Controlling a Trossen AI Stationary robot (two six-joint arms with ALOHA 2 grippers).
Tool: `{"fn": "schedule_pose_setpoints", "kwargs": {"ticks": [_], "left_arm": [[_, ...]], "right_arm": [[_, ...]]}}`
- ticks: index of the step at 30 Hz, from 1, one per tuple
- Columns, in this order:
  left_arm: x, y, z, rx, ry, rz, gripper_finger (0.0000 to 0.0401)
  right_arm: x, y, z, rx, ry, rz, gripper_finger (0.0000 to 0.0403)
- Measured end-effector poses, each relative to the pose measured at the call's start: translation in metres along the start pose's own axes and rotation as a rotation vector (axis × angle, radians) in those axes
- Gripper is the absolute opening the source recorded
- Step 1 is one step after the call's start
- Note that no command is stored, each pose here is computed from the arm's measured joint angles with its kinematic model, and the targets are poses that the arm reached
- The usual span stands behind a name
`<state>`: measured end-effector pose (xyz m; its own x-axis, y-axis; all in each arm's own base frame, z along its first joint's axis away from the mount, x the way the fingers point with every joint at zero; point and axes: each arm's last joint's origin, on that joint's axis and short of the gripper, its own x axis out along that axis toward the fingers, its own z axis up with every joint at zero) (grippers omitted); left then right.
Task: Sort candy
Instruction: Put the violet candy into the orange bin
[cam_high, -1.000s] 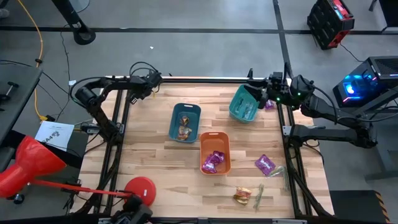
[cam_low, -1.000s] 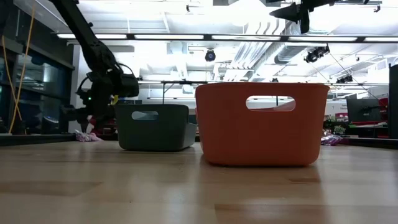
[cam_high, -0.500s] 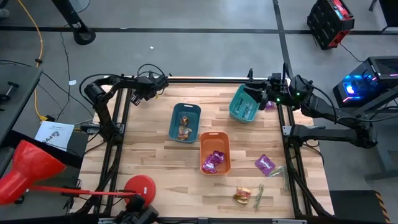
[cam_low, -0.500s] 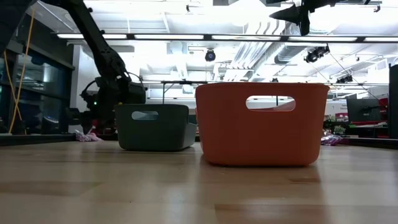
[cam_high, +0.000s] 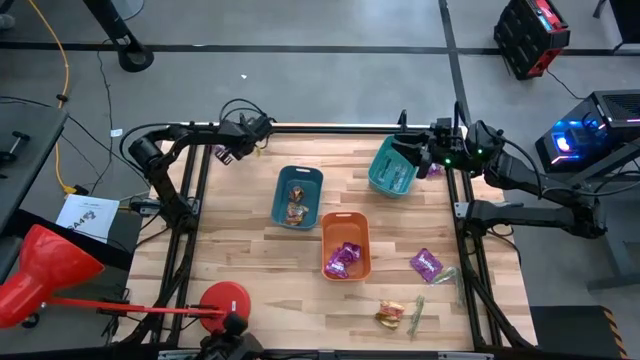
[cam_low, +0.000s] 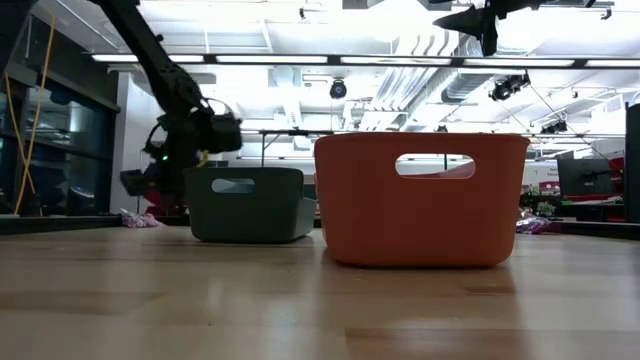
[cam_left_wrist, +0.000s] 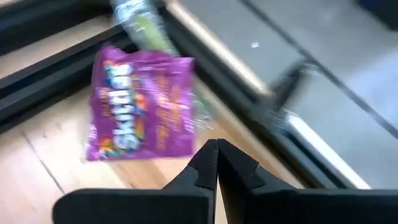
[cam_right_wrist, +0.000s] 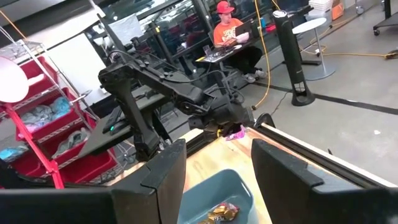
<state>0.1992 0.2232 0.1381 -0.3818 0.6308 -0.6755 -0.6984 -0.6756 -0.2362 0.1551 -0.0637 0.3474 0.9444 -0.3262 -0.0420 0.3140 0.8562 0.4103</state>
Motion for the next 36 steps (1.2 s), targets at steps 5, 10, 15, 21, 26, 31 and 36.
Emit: {"fn": "schedule_pose_setpoints", "kwargs": {"ticks": [5,10,15,21,26,31,36], "left_arm": [[-0.016,-0.011,0.007,0.146,-0.093,0.002,0.0],[-0.008,-0.015,0.027,0.347,-0.074,0.082,0.0],[0.001,-0.004,0.039,0.475,-0.014,0.199,0.0],[0.01,0.0,0.041,0.753,0.052,0.245,0.0],[0.025,0.003,0.043,0.793,0.067,0.293,0.0],[0.038,0.003,0.038,0.638,0.105,0.297,0.0],[0.039,0.0,0.031,0.598,0.036,0.328,0.0]], "right_arm": [[0.0,-0.001,0.001,-0.002,-0.004,-0.008,0.0177],[0.0,-0.005,0.002,-0.001,-0.013,-0.028,0.0177],[-0.001,-0.01,0.004,0.017,-0.026,-0.057,0.0177],[-0.002,-0.019,0.008,0.043,-0.054,-0.114,0.0177],[-0.004,-0.026,0.012,0.06,-0.078,-0.161,0.0177],[-0.006,-0.034,0.015,0.064,-0.087,-0.186,0.0177],[-0.008,-0.041,0.017,0.076,-0.084,-0.179,0.0177]]}}
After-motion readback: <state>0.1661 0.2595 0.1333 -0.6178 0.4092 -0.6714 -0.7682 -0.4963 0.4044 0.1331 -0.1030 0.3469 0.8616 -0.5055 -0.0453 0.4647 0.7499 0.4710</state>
